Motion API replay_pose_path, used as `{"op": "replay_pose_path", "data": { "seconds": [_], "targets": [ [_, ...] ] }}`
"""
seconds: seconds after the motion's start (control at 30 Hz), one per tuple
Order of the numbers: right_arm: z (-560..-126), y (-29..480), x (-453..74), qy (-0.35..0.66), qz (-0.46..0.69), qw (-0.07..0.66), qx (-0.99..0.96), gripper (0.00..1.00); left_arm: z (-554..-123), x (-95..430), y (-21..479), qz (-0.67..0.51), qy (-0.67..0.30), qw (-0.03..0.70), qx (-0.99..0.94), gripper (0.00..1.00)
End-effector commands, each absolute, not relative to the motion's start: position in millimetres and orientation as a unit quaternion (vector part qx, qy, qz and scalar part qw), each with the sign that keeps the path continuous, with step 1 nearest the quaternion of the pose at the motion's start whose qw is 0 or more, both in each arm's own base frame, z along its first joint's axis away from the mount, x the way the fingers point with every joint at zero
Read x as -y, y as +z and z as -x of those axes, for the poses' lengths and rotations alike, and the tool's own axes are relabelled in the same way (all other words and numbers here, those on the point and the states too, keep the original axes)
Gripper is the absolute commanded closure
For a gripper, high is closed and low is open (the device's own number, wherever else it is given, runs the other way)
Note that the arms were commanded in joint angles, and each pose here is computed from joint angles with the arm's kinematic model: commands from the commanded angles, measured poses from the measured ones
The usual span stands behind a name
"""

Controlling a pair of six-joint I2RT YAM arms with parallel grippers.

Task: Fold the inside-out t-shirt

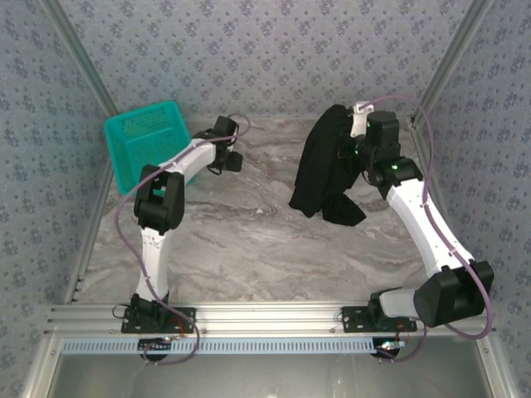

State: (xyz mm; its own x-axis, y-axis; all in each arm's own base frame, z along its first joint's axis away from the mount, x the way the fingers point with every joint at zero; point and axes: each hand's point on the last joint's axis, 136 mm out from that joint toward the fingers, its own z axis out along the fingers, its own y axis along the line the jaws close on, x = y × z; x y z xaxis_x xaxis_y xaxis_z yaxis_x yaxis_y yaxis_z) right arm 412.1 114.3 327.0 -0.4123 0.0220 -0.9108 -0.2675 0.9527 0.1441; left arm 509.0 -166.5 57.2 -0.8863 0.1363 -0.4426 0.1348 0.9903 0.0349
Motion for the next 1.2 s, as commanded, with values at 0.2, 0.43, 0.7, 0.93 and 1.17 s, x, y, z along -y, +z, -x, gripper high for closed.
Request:
{"op": "replay_pose_path", "data": {
  "seconds": [0.2, 0.43, 0.7, 0.93, 1.17],
  "targets": [
    [-409, 333, -146, 0.153, 0.108, 0.503, -0.844, 1.0, -495, 63, 107, 0.023, 0.05, 0.262, -0.963, 0.37],
    [-442, 267, -187, 0.153, 0.125, 0.407, -0.892, 0.91, -472, 134, 144, -0.021, -0.071, 0.305, -0.949, 0.34],
    [-412, 234, -168, 0.079, 0.152, 0.343, -0.924, 0.13, -384, 229, 134, -0.07, -0.253, 0.296, -0.918, 0.25],
    [-327, 131, -74, 0.028, -0.016, 0.224, -0.974, 0.1, -317, 289, 70, -0.137, -0.266, 0.207, -0.931, 0.2],
    [-319, 69, -47, 0.036, -0.102, 0.168, -0.98, 0.13, -309, 306, 44, -0.162, -0.207, 0.192, -0.946, 0.23]
  ]
}}
